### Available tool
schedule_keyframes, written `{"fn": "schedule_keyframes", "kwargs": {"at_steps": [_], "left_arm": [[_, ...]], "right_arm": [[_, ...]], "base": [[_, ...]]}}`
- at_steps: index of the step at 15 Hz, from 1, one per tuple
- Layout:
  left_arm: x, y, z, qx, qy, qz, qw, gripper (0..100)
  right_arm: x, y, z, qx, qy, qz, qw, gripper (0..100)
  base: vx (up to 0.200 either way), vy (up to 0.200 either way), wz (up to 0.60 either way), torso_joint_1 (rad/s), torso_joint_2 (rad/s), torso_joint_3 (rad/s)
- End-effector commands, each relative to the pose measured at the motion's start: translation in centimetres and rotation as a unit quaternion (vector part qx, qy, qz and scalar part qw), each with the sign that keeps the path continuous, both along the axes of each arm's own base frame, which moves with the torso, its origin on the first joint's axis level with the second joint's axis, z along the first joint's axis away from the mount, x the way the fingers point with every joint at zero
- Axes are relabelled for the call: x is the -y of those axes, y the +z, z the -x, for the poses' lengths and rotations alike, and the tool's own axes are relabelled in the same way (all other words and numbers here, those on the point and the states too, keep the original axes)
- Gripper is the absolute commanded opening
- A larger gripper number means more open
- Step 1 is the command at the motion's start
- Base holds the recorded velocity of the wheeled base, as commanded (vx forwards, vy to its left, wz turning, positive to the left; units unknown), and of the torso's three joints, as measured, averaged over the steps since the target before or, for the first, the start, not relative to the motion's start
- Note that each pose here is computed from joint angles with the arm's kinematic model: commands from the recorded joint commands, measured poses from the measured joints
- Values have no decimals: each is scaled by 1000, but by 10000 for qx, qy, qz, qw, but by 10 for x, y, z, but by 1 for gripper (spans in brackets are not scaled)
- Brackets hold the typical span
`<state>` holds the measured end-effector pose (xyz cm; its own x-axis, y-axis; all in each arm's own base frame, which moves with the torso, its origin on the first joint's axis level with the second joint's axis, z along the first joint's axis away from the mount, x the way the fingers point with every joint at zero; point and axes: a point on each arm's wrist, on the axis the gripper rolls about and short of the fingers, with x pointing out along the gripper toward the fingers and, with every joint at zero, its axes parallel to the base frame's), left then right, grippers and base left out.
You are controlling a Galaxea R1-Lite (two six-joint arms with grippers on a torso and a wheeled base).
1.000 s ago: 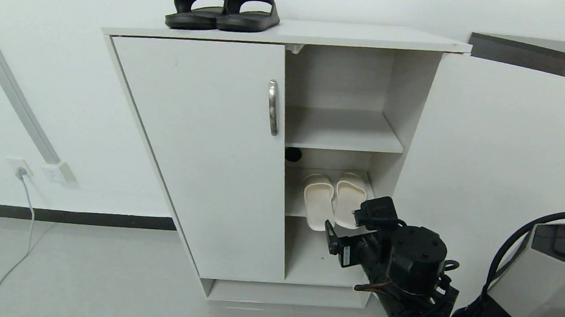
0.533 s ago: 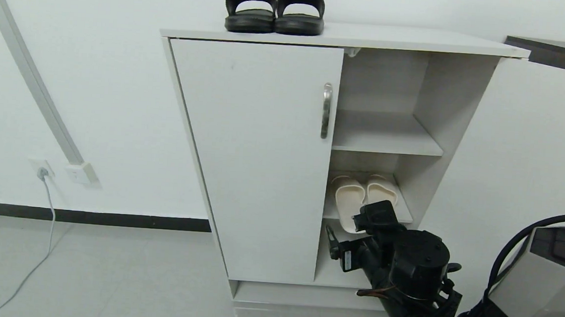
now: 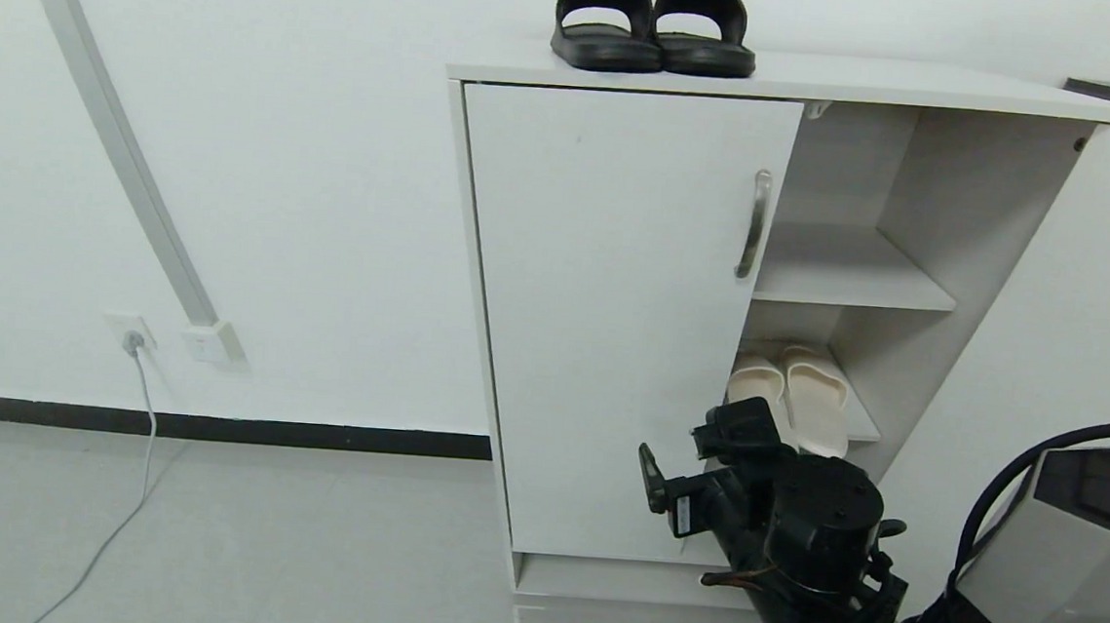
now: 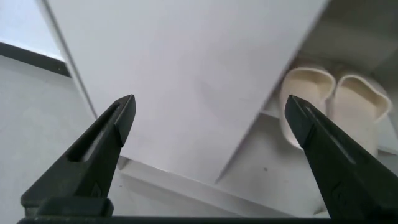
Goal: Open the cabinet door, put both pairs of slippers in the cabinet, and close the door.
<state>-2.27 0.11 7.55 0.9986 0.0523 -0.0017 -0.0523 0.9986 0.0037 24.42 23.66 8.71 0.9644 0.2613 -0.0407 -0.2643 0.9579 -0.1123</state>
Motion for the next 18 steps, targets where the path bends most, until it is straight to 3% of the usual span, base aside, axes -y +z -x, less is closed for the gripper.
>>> {"fn": "schedule_keyframes", "kwargs": {"at_steps": [1,9,13,18], "left_arm": [[0,0,0,1,14,10,10000,0],[0,0,0,1,7,3,10000,0],[0,0,0,9,7,3,10000,0],[0,0,0,9,7,3,10000,0]], "right_arm": [[0,-2,0,-5,2,9,10000,100],[3,-4,1,-14,39,5,10000,100],[2,-5,1,4,40,-4,10000,100],[2,-7,1,-7,47,7,10000,100]], "base": [[0,0,0,0,0,0],[0,0,0,0,0,0],[0,0,0,18,-204,-301],[0,0,0,66,-521,-360]]}}
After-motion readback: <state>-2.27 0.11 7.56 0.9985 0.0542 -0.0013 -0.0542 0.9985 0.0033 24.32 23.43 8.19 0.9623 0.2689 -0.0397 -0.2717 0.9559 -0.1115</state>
